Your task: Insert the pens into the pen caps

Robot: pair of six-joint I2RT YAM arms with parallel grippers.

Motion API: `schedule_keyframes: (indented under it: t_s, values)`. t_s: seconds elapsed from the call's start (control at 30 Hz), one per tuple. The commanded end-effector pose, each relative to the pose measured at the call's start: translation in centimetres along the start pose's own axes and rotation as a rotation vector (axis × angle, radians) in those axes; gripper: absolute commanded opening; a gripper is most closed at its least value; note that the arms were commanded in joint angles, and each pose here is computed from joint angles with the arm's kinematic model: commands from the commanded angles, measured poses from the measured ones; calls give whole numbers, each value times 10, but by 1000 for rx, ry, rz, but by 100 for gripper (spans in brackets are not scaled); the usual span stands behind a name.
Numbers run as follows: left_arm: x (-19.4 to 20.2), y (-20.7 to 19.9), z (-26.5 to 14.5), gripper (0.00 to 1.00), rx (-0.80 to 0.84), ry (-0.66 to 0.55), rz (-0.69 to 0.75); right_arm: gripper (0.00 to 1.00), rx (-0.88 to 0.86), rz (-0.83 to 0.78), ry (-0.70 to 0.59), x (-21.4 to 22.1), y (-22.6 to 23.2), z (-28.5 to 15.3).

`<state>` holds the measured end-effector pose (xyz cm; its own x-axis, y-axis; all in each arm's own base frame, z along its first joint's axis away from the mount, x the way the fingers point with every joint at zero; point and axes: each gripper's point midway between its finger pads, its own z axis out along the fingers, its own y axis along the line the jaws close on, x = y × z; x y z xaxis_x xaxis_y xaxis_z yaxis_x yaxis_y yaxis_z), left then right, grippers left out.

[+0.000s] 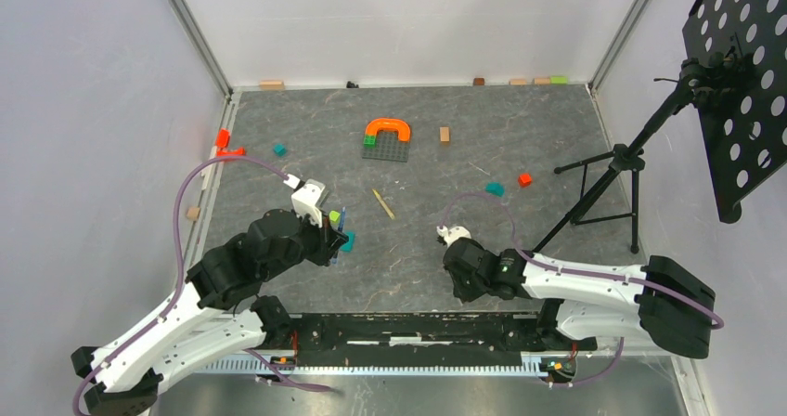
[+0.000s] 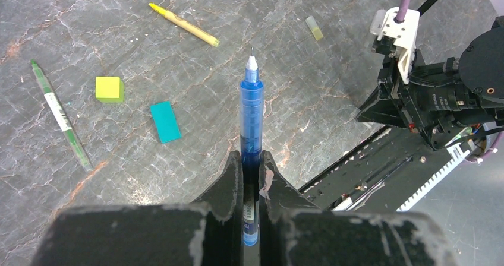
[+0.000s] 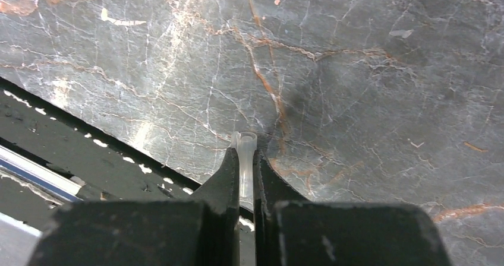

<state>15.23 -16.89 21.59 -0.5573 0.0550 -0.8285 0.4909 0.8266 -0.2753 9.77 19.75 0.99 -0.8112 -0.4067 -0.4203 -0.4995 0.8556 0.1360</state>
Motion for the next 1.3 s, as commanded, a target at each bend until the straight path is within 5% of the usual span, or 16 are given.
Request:
schedule_keyframes:
  t_s: [0.0,0.77,1.07,1.27]
  values:
    - [0,0,0,2,10,-4,33,1,69,-31,177,51,-23,5]
    - [2,-8,2,2,48,6,24,0,-2,27,-321,-85,15,-36]
    - [3,-23,7,2,117,15,-18,0,-92,173,-574,-141,21,-56]
    - [14,-49,17,2,247,42,-110,0,-233,419,-799,-175,8,-78]
